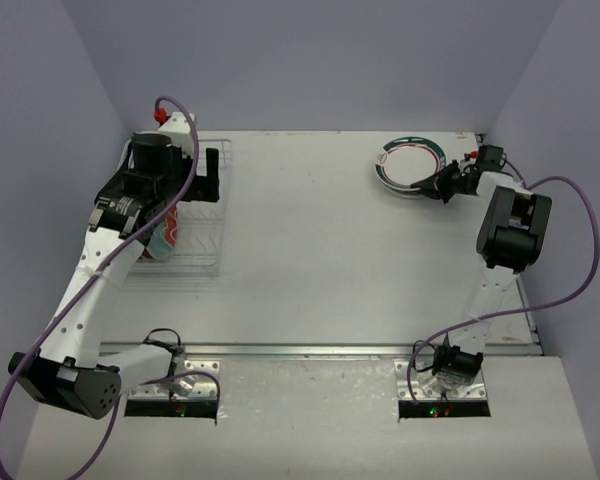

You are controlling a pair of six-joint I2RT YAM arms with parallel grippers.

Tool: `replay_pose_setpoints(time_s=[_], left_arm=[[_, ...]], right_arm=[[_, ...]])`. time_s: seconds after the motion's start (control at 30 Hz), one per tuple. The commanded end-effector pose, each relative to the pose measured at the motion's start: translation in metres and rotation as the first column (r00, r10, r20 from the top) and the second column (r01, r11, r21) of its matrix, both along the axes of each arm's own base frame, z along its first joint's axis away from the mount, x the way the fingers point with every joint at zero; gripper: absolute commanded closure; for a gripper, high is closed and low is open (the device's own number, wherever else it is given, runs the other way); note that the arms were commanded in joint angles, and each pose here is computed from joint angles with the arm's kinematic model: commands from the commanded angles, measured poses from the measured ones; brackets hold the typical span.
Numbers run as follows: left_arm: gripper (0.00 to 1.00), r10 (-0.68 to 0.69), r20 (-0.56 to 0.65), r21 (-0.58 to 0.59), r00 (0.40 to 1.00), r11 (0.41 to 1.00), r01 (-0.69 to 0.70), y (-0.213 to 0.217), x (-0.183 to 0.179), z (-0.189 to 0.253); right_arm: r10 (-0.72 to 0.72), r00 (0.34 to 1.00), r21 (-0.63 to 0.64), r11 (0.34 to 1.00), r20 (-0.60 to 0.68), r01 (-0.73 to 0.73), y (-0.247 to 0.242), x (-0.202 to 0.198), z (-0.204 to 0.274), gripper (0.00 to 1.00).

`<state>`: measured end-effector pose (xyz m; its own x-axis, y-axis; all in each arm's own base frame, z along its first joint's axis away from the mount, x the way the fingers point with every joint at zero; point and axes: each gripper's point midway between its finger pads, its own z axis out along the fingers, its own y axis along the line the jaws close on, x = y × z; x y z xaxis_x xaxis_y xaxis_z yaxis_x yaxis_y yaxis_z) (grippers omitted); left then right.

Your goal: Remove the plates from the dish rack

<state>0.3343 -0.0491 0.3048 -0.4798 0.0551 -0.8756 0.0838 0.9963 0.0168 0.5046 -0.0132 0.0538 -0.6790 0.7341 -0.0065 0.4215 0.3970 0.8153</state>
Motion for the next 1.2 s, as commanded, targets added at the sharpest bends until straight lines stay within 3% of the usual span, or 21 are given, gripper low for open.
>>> replay_pose_setpoints(time_s=[0.0,0.13,0.23,0.4,0.67,0.83,0.9,1.0,1.17], left_arm=[[0.0,0.042,0.08,-0.015,0.996,0.999,-0.041,0.01,-0.003,0.019],[0.0,0.093,0.096,-0.005,0.991,0.996,-0.093,0.022,-0.006,0.022],[0.0,0.106,0.105,-0.006,0.989,0.994,-0.106,0.027,-0.009,0.025],[0.0,0.137,0.106,0.004,0.985,0.99,-0.138,0.038,-0.016,0.029],[0.01,0.271,-0.061,0.108,0.961,0.959,-0.264,0.072,-0.014,-0.014],[0.15,0.318,-0.139,0.186,0.938,0.939,-0.291,0.094,-0.011,-0.04],[0.3,0.341,-0.194,0.198,0.92,0.932,-0.303,0.107,-0.008,-0.055],[0.37,0.366,-0.201,0.206,0.909,0.923,-0.326,0.119,-0.003,-0.059],[0.37,0.389,-0.179,0.236,0.904,0.909,-0.345,0.128,0.003,-0.056]], right_arm=[[0.007,0.993,0.034,0.999,0.118,-0.012,0.0,0.024,0.042,0.82],[0.028,0.993,0.08,0.996,0.115,-0.037,0.007,0.015,0.059,0.36],[0.057,0.99,0.127,0.989,0.129,-0.073,0.017,0.004,0.082,0.29],[0.138,0.981,0.144,0.977,0.134,-0.157,0.044,-0.04,0.102,0.26],[0.377,0.914,-0.125,0.924,0.148,-0.361,0.102,-0.121,0.094,0.26],[0.513,0.813,-0.426,0.823,0.276,-0.375,0.124,-0.14,0.113,0.27],[0.583,0.734,-0.568,0.754,0.347,-0.33,0.136,-0.151,0.134,0.27],[0.61,0.679,-0.632,0.726,0.409,-0.272,0.14,-0.16,0.146,0.27],[0.637,0.645,-0.647,0.71,0.422,-0.277,0.148,-0.175,0.141,0.27]])
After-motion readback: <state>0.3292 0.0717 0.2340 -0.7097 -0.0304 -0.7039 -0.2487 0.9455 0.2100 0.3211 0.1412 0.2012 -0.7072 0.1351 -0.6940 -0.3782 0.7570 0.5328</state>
